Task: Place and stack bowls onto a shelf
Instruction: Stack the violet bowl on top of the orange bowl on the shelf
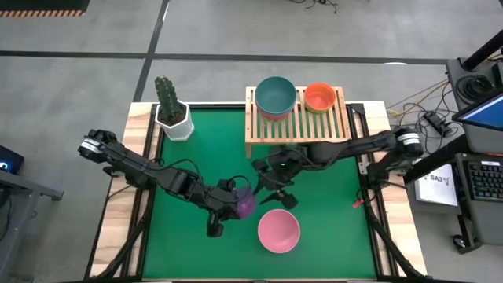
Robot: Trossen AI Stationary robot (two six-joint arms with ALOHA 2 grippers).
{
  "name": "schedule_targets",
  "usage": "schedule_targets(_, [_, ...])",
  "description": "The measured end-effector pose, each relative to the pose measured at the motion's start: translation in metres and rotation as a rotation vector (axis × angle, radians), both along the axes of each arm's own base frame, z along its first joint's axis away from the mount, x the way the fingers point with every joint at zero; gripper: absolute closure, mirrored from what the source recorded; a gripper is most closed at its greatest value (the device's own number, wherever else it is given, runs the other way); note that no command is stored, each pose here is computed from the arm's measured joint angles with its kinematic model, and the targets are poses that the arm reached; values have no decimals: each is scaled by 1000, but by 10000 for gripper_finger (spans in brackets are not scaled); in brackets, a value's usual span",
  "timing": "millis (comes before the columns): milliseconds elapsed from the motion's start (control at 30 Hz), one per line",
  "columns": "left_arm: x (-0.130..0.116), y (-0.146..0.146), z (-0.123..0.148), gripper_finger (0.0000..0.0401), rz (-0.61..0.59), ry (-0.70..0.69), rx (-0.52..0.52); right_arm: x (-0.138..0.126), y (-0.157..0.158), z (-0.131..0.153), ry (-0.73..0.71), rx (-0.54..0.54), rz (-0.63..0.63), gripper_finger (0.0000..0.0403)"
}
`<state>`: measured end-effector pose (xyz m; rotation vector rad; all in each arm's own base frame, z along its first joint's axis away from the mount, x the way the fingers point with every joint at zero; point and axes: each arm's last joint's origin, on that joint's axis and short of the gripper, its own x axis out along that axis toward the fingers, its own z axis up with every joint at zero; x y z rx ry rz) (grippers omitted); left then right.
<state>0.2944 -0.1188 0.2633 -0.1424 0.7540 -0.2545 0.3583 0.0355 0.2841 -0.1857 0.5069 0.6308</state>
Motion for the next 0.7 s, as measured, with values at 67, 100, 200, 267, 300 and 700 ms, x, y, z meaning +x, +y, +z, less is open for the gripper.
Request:
schedule_targets(67, [0, 0, 0, 401, -14, 6, -10, 9, 2, 0, 3, 20, 61, 240])
schedule_targets(100, [-1, -1, 0, 401, -17, 8, -12, 13, 2, 0, 7, 26, 80, 243])
schedule_targets(200, [-1, -1, -1, 401, -21, 12, -14, 23, 3, -1, 16, 14, 101, 253])
schedule_targets(267, [-1, -1, -1, 401, -26, 19, -17, 28, 3, -3, 15, 4, 110, 258])
schedule_targets(300, [-1, -1, -1, 401, -30, 22, -21, 31, 3, -3, 15, 2, 112, 259])
schedule_targets(700, [-2, 0, -3, 401, -13, 53, -36, 30, -2, 11, -9, -18, 96, 260])
